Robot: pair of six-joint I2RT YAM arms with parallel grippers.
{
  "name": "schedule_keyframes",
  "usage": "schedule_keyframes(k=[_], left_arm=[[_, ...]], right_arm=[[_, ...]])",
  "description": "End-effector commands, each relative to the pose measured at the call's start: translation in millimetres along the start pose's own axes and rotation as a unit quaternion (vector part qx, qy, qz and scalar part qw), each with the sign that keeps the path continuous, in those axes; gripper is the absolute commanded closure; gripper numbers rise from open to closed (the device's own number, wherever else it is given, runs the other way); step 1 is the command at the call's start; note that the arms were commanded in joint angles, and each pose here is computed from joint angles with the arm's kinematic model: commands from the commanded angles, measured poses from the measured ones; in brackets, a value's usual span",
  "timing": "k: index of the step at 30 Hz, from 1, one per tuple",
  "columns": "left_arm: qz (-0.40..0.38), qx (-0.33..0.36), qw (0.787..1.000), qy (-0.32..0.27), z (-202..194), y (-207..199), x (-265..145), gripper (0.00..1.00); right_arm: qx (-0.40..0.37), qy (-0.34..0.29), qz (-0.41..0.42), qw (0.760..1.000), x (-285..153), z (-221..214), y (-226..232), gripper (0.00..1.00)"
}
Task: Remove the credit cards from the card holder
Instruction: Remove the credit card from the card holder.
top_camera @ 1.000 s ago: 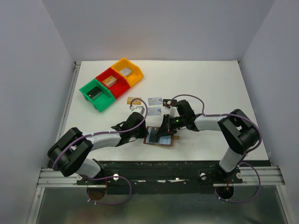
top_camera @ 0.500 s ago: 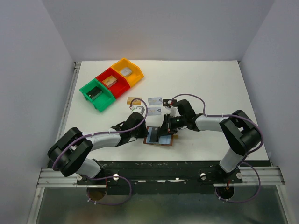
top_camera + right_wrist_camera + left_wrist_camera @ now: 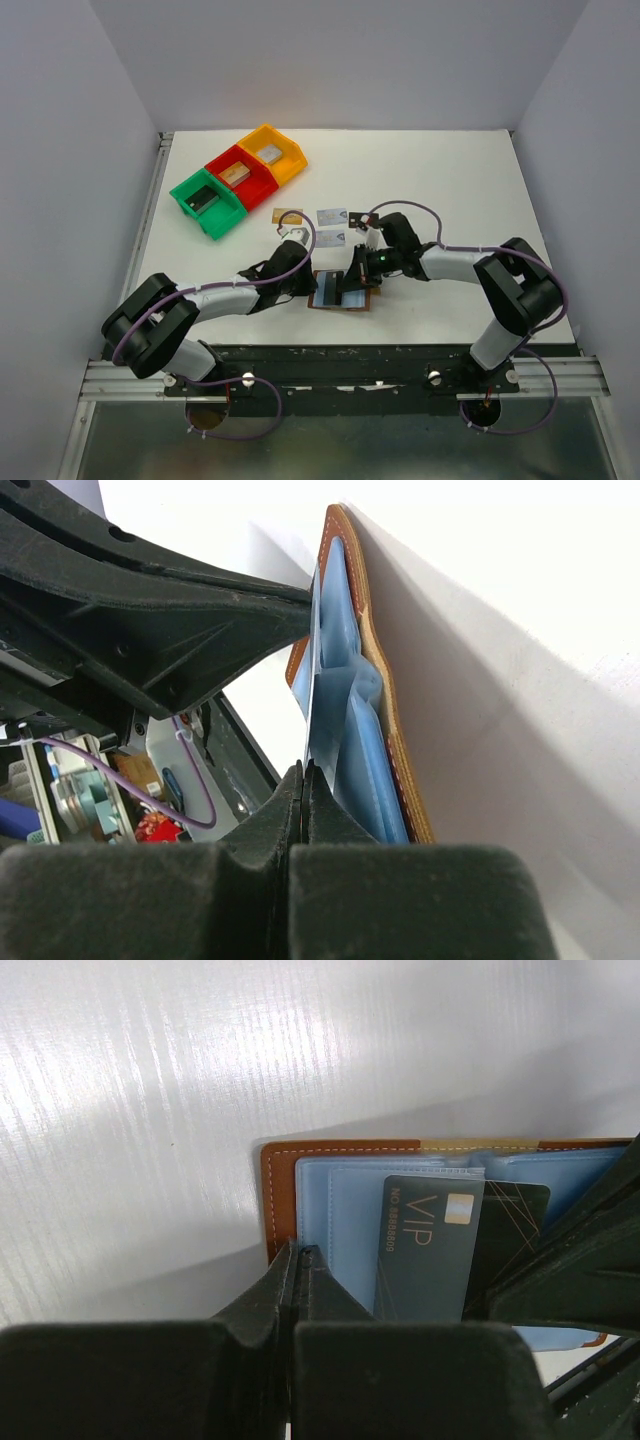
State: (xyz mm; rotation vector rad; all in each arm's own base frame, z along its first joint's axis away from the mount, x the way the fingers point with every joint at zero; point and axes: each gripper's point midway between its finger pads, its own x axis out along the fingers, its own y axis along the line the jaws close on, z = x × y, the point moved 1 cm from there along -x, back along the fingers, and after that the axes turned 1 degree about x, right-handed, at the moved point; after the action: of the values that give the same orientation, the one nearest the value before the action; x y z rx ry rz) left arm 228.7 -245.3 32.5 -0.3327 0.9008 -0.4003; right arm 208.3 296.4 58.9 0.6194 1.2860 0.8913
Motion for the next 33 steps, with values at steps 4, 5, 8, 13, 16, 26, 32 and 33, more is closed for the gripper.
schedule_keyframes(k=[4, 5, 8, 13, 16, 26, 32, 33], left_arm=[[0.039, 0.002, 0.999, 0.021, -20.1, 22.5, -5.2, 1.00], [0.039, 0.002, 0.999, 0.020, -20.3, 23.1, -6.1, 1.00], [0.040, -0.001, 0.999, 0.015, -19.8, 24.3, -8.7, 1.00], [0.035, -0.003, 0.999, 0.004, -16.3, 22.8, -13.3, 1.00], [0.031, 0.001, 1.000, -0.004, -11.1, 20.1, -17.4, 1.00], [-0.039, 0.030, 0.996, -0.070, 51.7, -33.8, -65.3, 0.40], [-0.156, 0.069, 0.974, -0.150, 93.0, -82.4, -132.7, 0.16], [-0.196, 0.088, 0.963, -0.165, 94.5, -92.7, -145.7, 0.14]], right_arm=[[-0.013, -0.012, -0.013, 1.000, -12.2, 8.3, 3.4, 0.99], [-0.010, -0.013, -0.018, 1.000, -14.9, 9.6, 1.5, 1.00], [-0.004, -0.007, -0.028, 1.000, -20.4, 7.7, -0.8, 1.00], [-0.010, -0.004, -0.050, 0.999, -31.1, 7.4, -0.7, 1.00], [-0.013, -0.003, -0.068, 0.998, -39.9, 8.3, -0.1, 1.00], [-0.099, -0.059, -0.096, 0.989, -84.4, 22.5, 34.2, 1.00], [-0.207, -0.026, 0.050, 0.977, -93.9, 2.9, 92.7, 1.00], [-0.225, -0.010, 0.080, 0.971, -96.2, -5.1, 103.9, 1.00]])
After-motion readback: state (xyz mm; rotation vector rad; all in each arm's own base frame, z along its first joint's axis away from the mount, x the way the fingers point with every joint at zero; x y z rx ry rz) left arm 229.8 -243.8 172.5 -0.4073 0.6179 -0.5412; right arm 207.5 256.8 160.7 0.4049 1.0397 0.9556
